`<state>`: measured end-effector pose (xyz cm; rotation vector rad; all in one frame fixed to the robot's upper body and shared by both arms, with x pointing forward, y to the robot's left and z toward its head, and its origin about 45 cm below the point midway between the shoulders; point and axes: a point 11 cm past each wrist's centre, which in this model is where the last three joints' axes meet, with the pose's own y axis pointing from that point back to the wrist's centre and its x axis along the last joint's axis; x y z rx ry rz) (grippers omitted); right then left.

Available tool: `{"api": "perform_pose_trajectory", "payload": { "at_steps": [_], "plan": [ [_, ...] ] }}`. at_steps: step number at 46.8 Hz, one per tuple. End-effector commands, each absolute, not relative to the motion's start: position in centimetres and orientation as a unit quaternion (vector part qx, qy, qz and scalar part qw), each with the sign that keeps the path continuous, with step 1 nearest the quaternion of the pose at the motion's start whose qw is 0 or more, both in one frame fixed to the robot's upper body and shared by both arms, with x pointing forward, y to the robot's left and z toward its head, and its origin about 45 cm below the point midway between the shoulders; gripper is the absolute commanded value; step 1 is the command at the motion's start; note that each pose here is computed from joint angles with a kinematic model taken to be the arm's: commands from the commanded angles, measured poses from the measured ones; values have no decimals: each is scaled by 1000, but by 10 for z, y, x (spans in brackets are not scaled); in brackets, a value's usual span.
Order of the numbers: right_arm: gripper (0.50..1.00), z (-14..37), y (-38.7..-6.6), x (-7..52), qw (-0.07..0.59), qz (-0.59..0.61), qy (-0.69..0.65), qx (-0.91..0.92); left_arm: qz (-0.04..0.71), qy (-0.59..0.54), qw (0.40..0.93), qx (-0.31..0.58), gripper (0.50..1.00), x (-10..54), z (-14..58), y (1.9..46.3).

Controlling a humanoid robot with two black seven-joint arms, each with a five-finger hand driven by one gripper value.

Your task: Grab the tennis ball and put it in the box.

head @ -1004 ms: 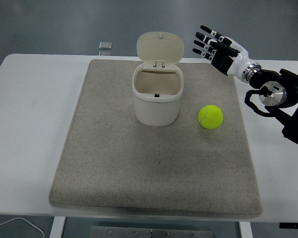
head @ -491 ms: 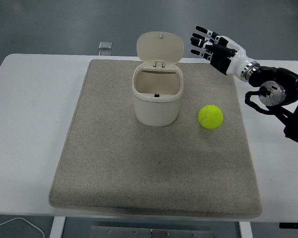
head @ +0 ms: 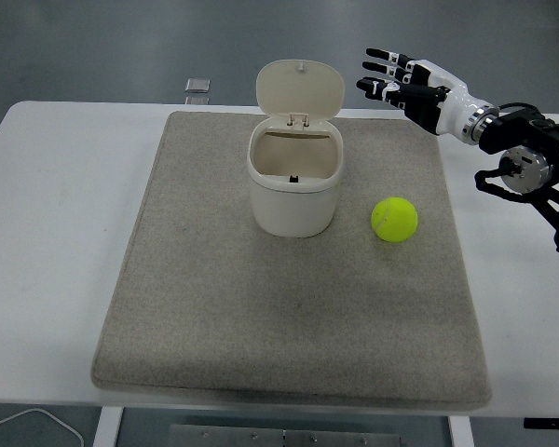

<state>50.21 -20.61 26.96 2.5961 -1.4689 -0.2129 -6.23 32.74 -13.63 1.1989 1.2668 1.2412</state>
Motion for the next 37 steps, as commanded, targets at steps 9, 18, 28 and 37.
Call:
{"api": "perform_pose_trajectory", "payload": {
  "at_steps": [9, 18, 28, 37],
  "plan": [
    [919, 263, -208, 494, 145, -7, -453, 880, 509, 519, 480, 491, 996, -62, -136, 327],
    [919, 272, -208, 488, 186, 49, -413, 890, 509, 519, 480, 491, 996, -62, -136, 327],
    [919, 274, -212, 472, 225, 112, -364, 897, 509, 519, 480, 491, 996, -62, -136, 327],
    [919, 275, -229, 459, 262, 169, -335, 889, 509, 519, 480, 491, 996, -62, -136, 327]
  ]
}}
